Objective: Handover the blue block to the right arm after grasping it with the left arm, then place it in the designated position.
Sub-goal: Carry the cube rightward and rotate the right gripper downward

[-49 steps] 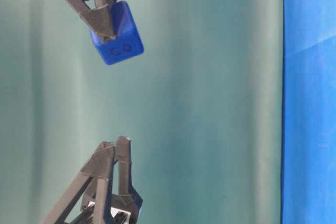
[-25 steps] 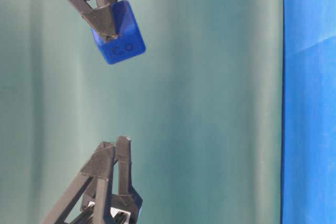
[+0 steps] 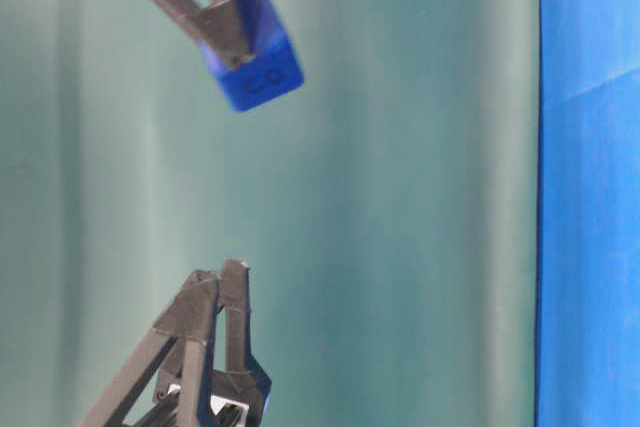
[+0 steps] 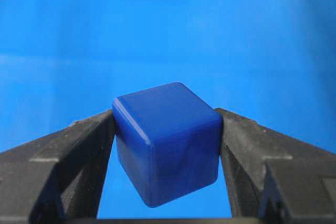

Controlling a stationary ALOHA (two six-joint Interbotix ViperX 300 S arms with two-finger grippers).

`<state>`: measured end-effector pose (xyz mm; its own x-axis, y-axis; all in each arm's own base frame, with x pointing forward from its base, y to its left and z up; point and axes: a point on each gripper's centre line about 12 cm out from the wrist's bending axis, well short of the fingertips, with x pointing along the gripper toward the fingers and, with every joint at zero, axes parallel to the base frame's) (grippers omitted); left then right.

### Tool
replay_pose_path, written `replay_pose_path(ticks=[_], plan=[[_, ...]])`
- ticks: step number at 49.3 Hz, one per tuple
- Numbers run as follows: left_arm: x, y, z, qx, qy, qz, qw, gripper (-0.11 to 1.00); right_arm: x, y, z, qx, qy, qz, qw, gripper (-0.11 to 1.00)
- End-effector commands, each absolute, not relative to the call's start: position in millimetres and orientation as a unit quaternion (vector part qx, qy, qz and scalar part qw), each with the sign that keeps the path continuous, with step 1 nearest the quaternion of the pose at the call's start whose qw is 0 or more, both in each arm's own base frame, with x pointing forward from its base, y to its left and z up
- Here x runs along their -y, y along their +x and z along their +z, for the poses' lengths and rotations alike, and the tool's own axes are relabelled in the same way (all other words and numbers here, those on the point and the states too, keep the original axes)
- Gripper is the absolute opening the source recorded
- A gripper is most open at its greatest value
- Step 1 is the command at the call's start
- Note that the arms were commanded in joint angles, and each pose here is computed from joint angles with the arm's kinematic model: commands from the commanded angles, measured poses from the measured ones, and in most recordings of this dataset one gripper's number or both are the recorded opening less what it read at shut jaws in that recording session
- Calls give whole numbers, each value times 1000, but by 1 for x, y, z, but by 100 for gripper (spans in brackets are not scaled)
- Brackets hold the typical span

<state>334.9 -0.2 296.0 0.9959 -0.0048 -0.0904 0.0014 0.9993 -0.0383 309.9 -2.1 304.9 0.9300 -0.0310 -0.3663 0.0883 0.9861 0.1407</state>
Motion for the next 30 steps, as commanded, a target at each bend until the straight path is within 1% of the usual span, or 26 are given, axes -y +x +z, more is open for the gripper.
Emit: replay_pose_path(ticks=[1, 17, 22, 30], plan=[[0, 334, 307, -28, -21, -2, 999, 93, -1, 308, 311, -192, 86, -32, 977, 52], [1, 334, 307, -28, -21, -2, 999, 93, -6, 295, 288, -298, 99, -60, 947, 52], [1, 335, 307, -28, -21, -2, 999, 93, -8, 292, 284, -316, 95, -62, 942, 52], [0, 336, 308, -28, -21, -2, 999, 93, -10, 292, 285, -314, 93, -58, 943, 52]])
